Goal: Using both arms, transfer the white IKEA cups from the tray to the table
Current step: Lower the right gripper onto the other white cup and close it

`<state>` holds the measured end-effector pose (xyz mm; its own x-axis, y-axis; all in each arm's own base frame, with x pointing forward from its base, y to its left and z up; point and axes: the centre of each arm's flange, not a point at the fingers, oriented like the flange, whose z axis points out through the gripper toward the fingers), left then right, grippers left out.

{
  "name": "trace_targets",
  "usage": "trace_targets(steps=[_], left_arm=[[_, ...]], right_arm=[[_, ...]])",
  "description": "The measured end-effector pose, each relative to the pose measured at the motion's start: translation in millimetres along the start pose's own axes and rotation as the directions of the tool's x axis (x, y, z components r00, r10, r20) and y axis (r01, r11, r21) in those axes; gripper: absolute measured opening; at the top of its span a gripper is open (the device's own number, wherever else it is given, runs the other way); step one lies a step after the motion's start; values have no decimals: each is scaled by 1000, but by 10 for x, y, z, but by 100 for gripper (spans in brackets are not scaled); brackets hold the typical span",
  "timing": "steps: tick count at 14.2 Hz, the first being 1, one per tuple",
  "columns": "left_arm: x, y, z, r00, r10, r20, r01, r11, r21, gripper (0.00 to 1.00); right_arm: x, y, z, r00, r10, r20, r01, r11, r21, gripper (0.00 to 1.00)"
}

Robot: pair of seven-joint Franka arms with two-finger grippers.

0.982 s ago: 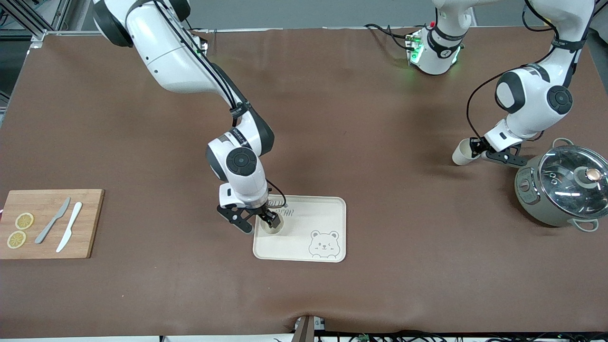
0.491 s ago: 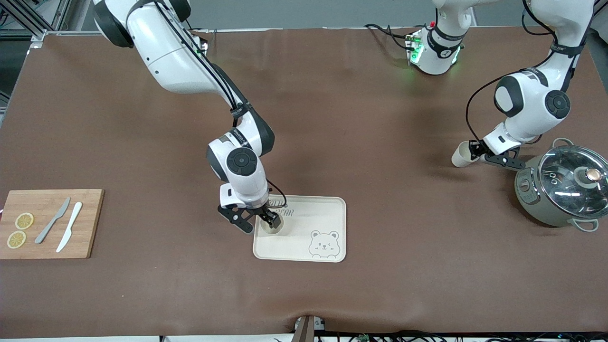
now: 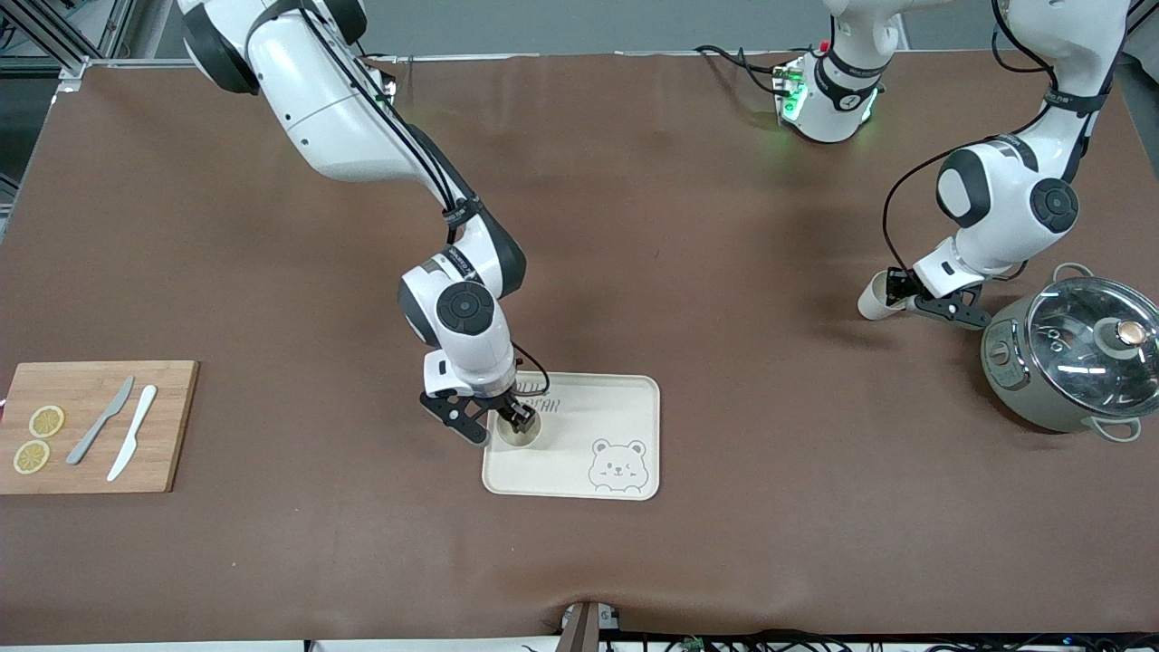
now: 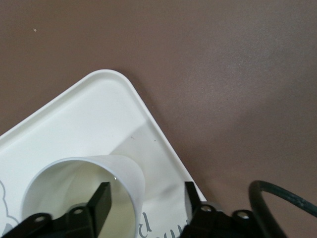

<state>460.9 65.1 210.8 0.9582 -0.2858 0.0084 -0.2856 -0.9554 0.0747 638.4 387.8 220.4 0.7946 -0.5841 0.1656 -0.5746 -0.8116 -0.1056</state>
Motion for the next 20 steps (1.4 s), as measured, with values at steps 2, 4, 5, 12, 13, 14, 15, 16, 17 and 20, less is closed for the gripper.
trace_targets(steps=[2,4,5,12,13,14,15,16,17,20], left_arm=[[6,-3,1,1000,2,0,-2,1000,0,41],[14,-6,-5,1000,5,-2,-5,1000,1,44],[17,-8,-8,1000,5,-3,-5,1000,1,50],[73,-34,-84,1000,7,-23,-6,1000,11,70],[80,-35,-116,1000,7,-27,-7,1000,13,70],[82,-32,-150,1000,8,-28,-7,1000,12,70],[84,-27,-191,1000,9,-28,-8,1000,11,70],[82,-20,-235,1000,9,-26,-9,1000,9,73],[77,-11,-280,1000,10,-22,-10,1000,5,74],[53,15,-424,1000,12,-8,-12,1000,-9,74]], right_arm=[[2,-4,-5,1000,0,-1,0,1000,1,43],[11,-17,-24,1000,0,-3,0,1000,6,37],[14,-23,-32,1000,0,-4,0,1000,7,26],[17,-31,-36,1000,0,-5,0,1000,9,4],[17,-31,-36,1000,-1,-6,1,1000,9,4],[17,-32,-36,1000,-1,-6,1,1000,9,4],[17,-32,-37,1000,-1,-6,1,1000,9,4],[17,-33,-38,1000,-2,-7,2,1000,9,4],[17,-34,-39,1000,-2,-7,2,1000,9,4],[26,-78,-102,1000,-2,-11,3,1000,20,4]])
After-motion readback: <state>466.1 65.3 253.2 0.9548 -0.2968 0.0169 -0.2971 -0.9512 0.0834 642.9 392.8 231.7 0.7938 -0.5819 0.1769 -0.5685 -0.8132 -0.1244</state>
